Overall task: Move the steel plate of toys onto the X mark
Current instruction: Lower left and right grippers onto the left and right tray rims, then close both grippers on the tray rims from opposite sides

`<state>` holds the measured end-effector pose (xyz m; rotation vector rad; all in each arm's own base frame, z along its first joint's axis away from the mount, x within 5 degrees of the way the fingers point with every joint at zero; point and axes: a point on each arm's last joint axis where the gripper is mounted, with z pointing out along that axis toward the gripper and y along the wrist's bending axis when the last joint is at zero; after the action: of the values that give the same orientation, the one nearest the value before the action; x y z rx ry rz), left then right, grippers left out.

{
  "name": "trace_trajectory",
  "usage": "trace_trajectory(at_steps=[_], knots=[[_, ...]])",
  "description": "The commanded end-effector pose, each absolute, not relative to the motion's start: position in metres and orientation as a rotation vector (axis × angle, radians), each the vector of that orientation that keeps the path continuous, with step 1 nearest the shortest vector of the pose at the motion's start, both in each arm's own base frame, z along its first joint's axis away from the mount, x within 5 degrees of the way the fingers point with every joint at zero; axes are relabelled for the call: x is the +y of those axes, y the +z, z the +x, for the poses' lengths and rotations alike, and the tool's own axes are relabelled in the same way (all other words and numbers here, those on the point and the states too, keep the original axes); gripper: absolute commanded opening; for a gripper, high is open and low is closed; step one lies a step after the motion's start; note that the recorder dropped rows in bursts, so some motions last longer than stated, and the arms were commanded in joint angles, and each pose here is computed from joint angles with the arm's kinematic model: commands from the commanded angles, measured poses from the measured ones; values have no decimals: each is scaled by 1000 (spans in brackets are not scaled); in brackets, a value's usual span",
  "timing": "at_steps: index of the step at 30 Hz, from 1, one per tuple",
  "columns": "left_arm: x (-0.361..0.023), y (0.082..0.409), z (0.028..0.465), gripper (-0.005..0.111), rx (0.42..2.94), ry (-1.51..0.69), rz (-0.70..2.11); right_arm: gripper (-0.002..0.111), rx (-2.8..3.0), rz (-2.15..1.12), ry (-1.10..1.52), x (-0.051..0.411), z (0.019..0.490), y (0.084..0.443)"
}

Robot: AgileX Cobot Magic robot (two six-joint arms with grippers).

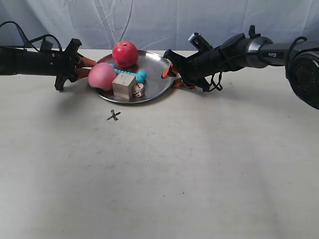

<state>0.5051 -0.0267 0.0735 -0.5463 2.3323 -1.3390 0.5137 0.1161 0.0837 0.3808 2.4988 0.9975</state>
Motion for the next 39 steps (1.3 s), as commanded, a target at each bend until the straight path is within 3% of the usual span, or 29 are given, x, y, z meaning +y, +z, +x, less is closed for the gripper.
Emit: trace_trajectory(at_steps=[1,4,9,15,21,31,39], knots=[[-35,38,493,31,2452,-1327,-548,31,2510,382,995,120,513,79],[-35,38,491,29,2473,-1334,-518,16,2522,370,1009,121,512,79],[-5,46,493,29,2409,-1357,-588,26,2527,367,1014,121,511,78],[30,52,491,29,2376,-1331,-629,26,2520,379,1005,120,512,78],[41,47,488,29,2430,-1241,-595,26,2516,384,1001,120,513,78],[13,38,491,29,2560,-1029,-418,26,2540,366,1033,123,510,79],[-22,49,503,29,2564,-945,-248,26,2561,349,1067,125,507,79]])
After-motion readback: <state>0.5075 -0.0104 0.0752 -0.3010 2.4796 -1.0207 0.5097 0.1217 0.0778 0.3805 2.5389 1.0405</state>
